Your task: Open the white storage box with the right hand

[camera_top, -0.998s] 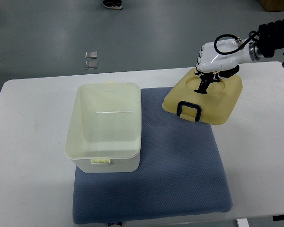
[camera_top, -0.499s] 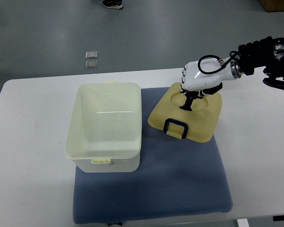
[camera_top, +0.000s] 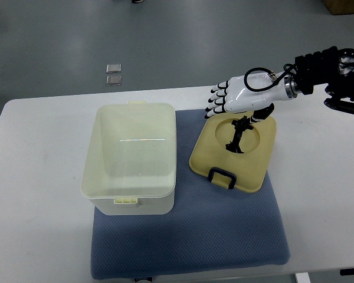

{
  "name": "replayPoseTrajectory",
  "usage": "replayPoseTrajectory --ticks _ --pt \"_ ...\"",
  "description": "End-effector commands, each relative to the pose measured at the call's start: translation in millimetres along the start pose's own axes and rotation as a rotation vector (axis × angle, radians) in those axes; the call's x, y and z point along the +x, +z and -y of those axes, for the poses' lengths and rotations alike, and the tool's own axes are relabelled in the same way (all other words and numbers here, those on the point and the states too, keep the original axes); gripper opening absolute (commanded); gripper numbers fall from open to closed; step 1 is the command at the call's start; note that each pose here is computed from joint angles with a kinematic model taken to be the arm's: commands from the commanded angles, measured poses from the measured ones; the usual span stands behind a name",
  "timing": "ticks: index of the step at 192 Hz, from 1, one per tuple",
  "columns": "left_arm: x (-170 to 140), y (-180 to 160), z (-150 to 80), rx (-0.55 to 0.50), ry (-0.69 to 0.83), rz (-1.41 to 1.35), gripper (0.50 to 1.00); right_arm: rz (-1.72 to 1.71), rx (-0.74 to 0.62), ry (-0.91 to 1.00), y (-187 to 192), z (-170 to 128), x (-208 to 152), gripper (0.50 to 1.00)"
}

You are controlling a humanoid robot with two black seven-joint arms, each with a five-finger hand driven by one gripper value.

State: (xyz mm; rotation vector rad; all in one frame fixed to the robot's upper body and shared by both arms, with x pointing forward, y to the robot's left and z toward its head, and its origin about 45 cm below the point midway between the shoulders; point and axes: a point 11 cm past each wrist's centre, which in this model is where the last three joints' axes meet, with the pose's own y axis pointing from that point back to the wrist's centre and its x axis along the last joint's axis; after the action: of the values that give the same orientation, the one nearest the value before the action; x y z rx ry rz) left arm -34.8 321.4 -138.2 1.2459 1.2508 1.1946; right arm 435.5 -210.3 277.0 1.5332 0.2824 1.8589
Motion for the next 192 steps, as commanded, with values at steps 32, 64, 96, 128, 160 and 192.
replayPoseTrajectory --ticks 32,64,96,128,160,192 --pt "0.0 0.1 0.0 0.000 0.000 0.000 1.000 0.085 -0.036 -0.018 8.3 -5.2 4.2 0.895" --pt "0.0 0.0 0.0 0.000 0.000 0.001 1.000 0.402 -0.082 0.049 21.8 -5.0 32.9 0.895" --pt "0.0 0.1 0.0 0.000 0.000 0.000 1.000 0.757 -0.047 0.197 27.6 -6.1 54.1 0.897" --pt "0.0 0.1 0.0 0.000 0.000 0.000 1.000 1.088 -0.022 0.402 34.9 -5.5 56.8 0.899" --pt "0.0 0.1 0.0 0.000 0.000 0.000 1.000 1.472 -0.121 0.593 52.2 -7.2 25.8 0.913" --pt "0.0 0.1 0.0 0.000 0.000 0.000 1.000 1.821 -0.229 0.673 57.3 -1.7 -7.3 0.921"
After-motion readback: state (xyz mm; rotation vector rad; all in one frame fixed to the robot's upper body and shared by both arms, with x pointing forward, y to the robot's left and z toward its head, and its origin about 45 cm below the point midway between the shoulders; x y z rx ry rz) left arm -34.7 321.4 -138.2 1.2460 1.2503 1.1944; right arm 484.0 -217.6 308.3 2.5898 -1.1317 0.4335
